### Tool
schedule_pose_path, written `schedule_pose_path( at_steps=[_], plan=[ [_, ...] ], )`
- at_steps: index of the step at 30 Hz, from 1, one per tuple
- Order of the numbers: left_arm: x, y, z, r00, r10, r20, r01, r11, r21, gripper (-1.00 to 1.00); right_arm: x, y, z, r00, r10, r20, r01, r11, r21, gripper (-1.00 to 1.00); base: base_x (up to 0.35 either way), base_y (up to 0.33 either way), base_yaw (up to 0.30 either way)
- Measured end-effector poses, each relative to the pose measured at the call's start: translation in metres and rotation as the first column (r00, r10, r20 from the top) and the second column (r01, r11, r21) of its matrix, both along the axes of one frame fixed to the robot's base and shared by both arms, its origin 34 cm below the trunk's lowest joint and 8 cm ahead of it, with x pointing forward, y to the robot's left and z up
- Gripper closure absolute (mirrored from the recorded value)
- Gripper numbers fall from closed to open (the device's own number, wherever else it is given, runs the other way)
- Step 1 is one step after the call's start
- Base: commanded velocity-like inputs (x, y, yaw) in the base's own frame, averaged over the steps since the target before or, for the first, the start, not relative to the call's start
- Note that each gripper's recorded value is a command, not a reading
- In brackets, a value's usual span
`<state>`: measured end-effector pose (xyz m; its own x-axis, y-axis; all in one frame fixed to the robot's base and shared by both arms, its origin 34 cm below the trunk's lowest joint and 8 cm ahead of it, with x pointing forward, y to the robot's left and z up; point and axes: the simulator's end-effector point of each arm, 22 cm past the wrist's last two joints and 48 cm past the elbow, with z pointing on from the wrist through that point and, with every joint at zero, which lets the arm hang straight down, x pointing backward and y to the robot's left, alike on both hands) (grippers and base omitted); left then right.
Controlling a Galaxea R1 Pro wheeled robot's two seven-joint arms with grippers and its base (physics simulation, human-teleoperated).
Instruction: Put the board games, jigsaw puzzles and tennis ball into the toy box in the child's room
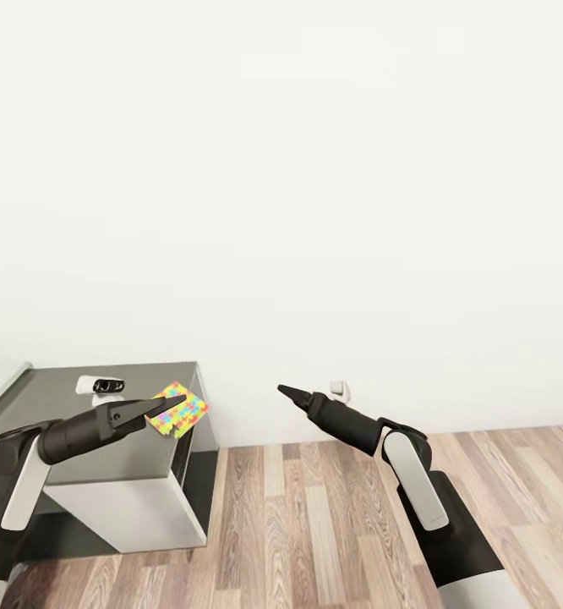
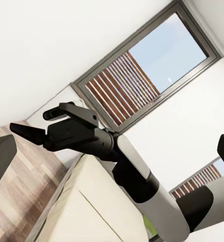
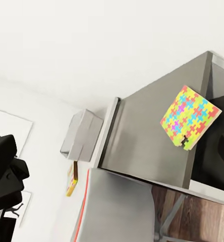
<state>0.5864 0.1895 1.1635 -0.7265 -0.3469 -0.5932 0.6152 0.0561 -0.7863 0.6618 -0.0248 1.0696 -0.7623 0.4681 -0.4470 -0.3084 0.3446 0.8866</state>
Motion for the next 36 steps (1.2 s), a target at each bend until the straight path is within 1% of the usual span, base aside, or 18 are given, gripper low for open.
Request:
schedule_pose_path(
  at_steps=[12, 22, 28, 33, 35, 36],
  plan=[
    [-0.003, 0.000, 0.010, 1.000, 0.000, 0.020, 0.001, 1.000, -0.001, -1.00, 0.001, 0.002, 0.013, 0.999, -0.014, 0.034, 0.014, 1.000, 0.002, -1.00, 0.000, 0.000, 0.000],
    [-0.006, -0.001, 0.017, 0.999, 0.000, 0.037, -0.001, 1.000, 0.004, -1.00, -0.004, -0.001, 0.014, 0.999, -0.017, 0.037, 0.017, 1.000, -0.003, -1.00, 0.000, 0.000, 0.000],
    [-0.006, 0.003, 0.019, 0.999, 0.009, 0.040, -0.010, 1.000, 0.013, -1.00, -0.007, -0.004, 0.011, 0.999, -0.021, 0.028, 0.021, 1.000, -0.006, -1.00, 0.000, 0.000, 0.000],
    [-0.005, 0.005, 0.013, 0.999, 0.020, 0.026, -0.021, 0.999, 0.034, -1.00, -0.008, -0.006, 0.013, 0.999, -0.022, 0.029, 0.023, 1.000, -0.008, -1.00, 0.000, 0.000, 0.000],
    [-0.005, 0.006, -0.001, 1.000, 0.031, -0.005, -0.030, 0.998, 0.063, -1.00, -0.008, -0.010, 0.013, 0.999, -0.024, 0.031, 0.025, 1.000, -0.013, -1.00, 0.000, 0.000, 0.000],
    [-0.005, 0.006, -0.003, 0.999, 0.032, -0.010, -0.032, 0.997, 0.071, -1.00, -0.008, -0.011, 0.014, 0.999, -0.025, 0.033, 0.025, 1.000, -0.014, -1.00, 0.000, 0.000, 0.000]
  ],
)
